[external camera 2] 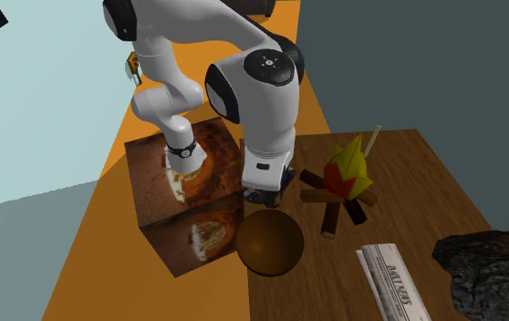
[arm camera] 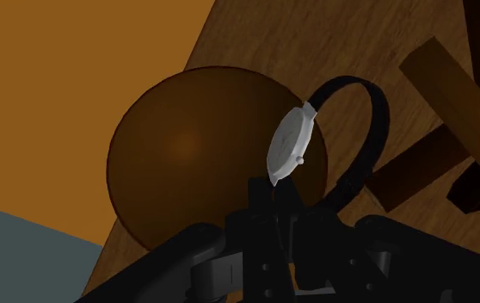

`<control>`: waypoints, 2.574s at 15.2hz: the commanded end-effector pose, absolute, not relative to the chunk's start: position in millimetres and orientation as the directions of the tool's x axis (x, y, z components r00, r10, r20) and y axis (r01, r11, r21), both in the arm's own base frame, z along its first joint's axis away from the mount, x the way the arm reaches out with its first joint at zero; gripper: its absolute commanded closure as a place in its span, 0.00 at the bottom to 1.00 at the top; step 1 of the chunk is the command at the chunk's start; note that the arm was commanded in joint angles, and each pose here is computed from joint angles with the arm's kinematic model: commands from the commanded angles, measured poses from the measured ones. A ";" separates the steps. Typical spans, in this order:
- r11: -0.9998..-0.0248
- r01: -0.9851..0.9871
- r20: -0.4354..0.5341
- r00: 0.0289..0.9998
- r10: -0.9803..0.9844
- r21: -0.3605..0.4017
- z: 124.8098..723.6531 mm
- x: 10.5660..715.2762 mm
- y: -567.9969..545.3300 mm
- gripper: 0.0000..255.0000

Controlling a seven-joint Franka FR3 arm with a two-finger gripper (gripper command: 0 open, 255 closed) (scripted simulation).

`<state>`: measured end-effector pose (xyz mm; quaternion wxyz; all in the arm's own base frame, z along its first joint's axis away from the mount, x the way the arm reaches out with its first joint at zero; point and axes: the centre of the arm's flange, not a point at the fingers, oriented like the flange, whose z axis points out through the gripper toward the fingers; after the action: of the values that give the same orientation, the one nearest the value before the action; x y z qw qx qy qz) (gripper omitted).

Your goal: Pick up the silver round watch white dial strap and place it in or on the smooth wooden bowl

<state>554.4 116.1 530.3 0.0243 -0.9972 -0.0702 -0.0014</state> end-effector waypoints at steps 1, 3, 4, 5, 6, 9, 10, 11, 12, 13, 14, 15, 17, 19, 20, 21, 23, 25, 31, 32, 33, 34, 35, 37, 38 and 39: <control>-0.989 0.140 0.006 0.990 0.140 -0.048 526.8 576.1 101.8 1.00; -0.989 0.140 0.006 0.990 0.140 -0.048 527.9 599.8 90.3 1.00; -0.989 0.140 0.006 0.990 0.140 -0.048 528.5 611.7 84.6 1.00; -0.989 0.140 0.006 0.990 0.140 -0.048 528.6 614.2 83.4 1.00; -0.989 0.140 0.006 0.990 0.140 -0.048 523.3 614.2 83.4 1.00; -0.989 0.140 0.006 0.990 0.140 -0.048 507.5 614.2 83.4 1.00; -0.989 0.140 0.006 0.990 0.140 -0.048 502.2 614.2 83.4 1.00; -0.989 0.140 0.006 0.990 0.140 -0.048 496.9 614.2 83.4 1.00; -0.989 0.140 0.006 0.990 0.140 -0.048 491.7 614.2 83.4 1.00; -0.989 0.140 0.006 0.990 0.140 -0.048 486.4 614.2 83.4 1.00; -0.989 0.140 0.006 0.990 0.140 -0.048 481.1 614.2 83.4 1.00; -0.989 0.140 0.006 0.990 0.140 -0.048 475.8 614.2 83.4 1.00; -0.989 0.140 0.006 0.990 0.140 -0.048 465.3 614.2 83.4 1.00; -0.989 0.140 0.006 0.990 0.140 -0.048 454.7 614.1 83.4 1.00; -0.989 0.140 0.006 0.990 0.140 -0.048 449.4 614.2 83.4 1.00; -0.989 0.140 0.006 0.990 0.140 -0.048 443.3 614.2 83.4 1.00; -0.989 0.140 0.006 0.990 0.140 -0.048 443.3 614.1 83.4 1.00; -0.989 0.140 0.006 0.990 0.140 -0.048 443.3 614.2 83.4 1.00; -0.989 0.140 0.006 0.990 0.140 -0.048 443.3 614.2 83.4 0.00; -0.989 0.140 0.006 0.990 0.140 -0.048 443.3 614.2 83.4 0.00; -0.989 0.140 0.006 0.990 0.140 -0.048 443.3 614.2 83.4 0.00; -0.989 0.140 0.006 0.990 0.140 -0.048 443.3 614.2 83.4 0.00; -0.989 0.140 0.006 0.990 0.140 -0.048 456.5 614.2 82.7 0.00; -0.989 0.140 0.006 0.990 0.140 -0.048 482.9 614.2 81.5 0.00; -0.989 0.140 0.006 0.990 0.140 -0.048 493.3 614.2 81.0 0.00; -0.989 0.140 0.006 0.990 0.140 -0.048 493.3 614.2 81.0 0.00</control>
<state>613.5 82.2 487.5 0.0240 -0.9972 -0.0702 -0.0019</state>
